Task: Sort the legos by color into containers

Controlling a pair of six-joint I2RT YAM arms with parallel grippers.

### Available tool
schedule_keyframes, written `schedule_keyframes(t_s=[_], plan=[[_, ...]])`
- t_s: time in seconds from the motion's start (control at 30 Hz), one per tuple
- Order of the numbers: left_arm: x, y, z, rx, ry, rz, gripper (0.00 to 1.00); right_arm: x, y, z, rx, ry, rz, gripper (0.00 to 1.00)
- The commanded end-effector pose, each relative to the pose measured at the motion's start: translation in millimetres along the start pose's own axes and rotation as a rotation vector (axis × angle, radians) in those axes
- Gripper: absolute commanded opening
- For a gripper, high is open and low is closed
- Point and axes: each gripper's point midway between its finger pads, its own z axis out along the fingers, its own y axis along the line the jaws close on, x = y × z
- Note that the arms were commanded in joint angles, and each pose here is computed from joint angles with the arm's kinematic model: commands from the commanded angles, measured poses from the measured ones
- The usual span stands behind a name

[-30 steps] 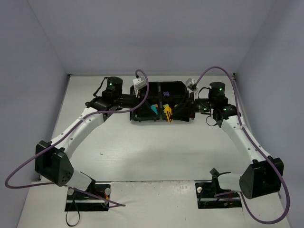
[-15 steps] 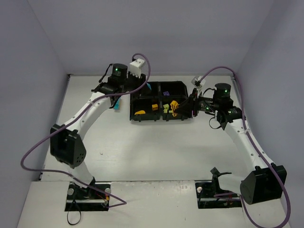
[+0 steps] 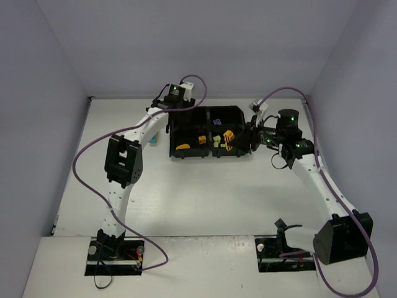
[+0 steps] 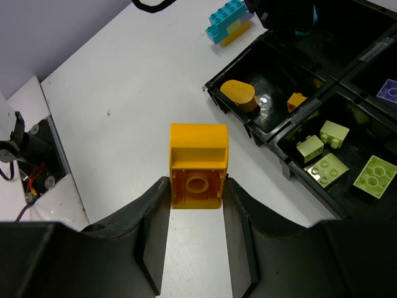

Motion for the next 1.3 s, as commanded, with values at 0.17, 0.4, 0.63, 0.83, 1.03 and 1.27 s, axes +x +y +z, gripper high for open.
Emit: schedule_keyframes(t_s=[0.17,0.4,0.63,0.83,1.03,1.27], plan=[[-81.2,8.0,-57.8,-0.051,-0.214,-0.015,0.77,-21.5,-13.5,43.6,-0.002,0.016,-0.088,0.00],[-83.6,51.3,-136.6,-0.184,-0.262,-0.150,0.79,-15.7,-26.6,107.7,0.014,0.095,-0.135,0.00],[-10.3,109.3,-170.3,-0.301,-0.152,-0.278,0.81,-9.6,-57.5,163.8,0.075,0.144,-0.169,0.05],[28.2,116.2,-174.6,-0.301,-0.076,-0.318,0.82,0.3,-95.1,196.4,0.179,0.169,-0.159,0.22],[30.8,112.7,-159.1,-0.272,-0.047,-0.335,0.82,-6.8,-95.0,197.0,0.200,0.158,-0.161,0.59],[33.1,124.5,-109.0,-0.301,-0.002,-0.352,0.82,-32.2,-69.3,156.0,0.243,0.100,-0.173,0.65]])
